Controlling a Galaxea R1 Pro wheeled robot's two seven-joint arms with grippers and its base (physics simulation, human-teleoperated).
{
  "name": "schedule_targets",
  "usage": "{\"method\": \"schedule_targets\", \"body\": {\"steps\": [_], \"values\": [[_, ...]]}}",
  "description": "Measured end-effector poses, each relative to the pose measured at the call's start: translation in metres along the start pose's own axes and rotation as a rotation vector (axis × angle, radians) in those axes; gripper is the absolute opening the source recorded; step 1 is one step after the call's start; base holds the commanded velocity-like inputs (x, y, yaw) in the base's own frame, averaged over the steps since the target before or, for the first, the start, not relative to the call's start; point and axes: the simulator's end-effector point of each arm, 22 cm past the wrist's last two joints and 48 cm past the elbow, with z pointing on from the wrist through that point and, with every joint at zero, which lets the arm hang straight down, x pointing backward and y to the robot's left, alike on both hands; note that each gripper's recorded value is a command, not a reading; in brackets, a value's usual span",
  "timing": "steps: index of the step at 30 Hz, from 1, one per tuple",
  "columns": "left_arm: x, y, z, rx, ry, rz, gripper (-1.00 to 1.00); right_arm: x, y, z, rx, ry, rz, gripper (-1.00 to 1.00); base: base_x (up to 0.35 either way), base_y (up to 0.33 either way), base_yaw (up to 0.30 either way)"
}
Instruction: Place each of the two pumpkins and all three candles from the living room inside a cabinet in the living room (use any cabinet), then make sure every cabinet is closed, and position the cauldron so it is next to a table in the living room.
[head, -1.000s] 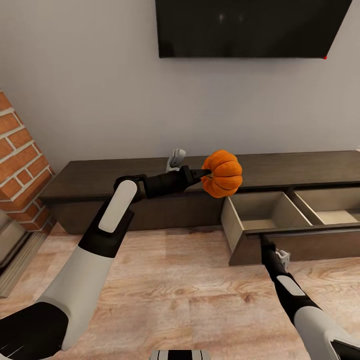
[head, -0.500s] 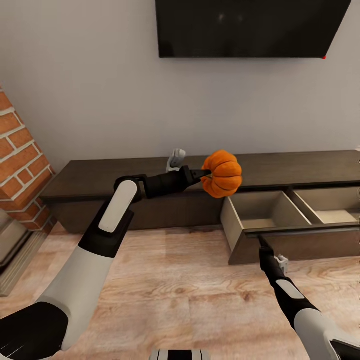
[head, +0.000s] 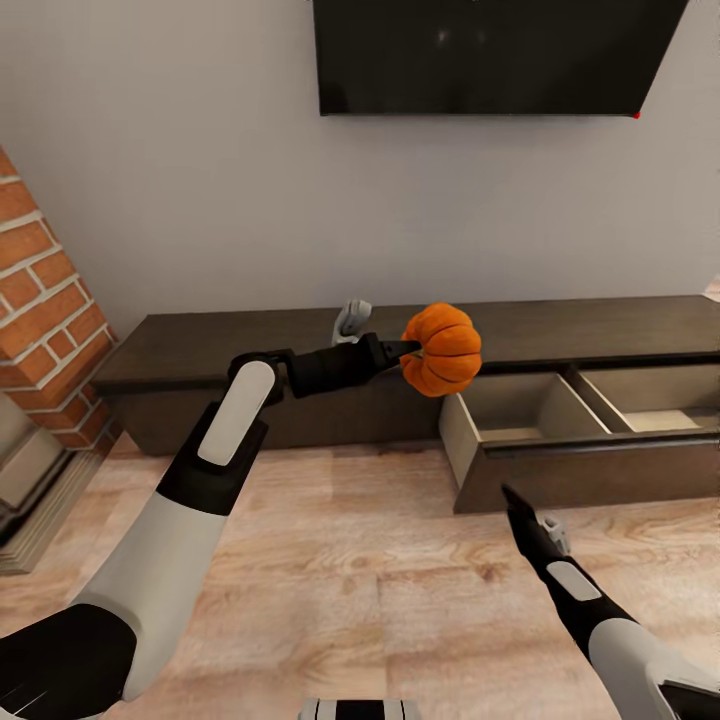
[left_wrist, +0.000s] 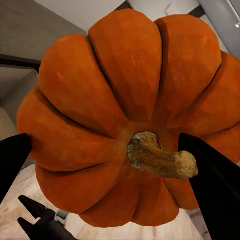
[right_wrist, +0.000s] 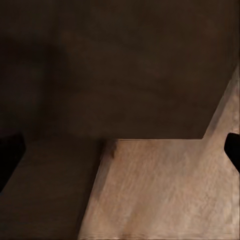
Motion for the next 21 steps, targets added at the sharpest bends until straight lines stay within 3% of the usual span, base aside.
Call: {"method": "schedule_targets", "body": {"steps": [3,10,18,21], "values": [[-0.001,0.003,-0.001,-0.008,0.0,0.004,-1.0,0.001,-0.007,0.0,0.034,0.004,-0.011,1.0,-0.27,0.0,0.0],[-0.003,0.011,-0.007,-0.027,-0.002,0.011,-1.0,0.002,-0.007,0.001,0.047,0.004,-0.031,1.0,-0.259,0.0,0.0],[-0.007,0.022,-0.016,-0.05,-0.005,0.018,-1.0,0.039,0.005,0.003,0.025,0.029,-0.16,1.0,-0.037,0.0,0.0],[-0.008,0.025,-0.019,-0.058,-0.006,0.021,-1.0,0.049,0.011,0.003,0.011,0.031,-0.185,1.0,-0.003,0.0,0.0]]}}
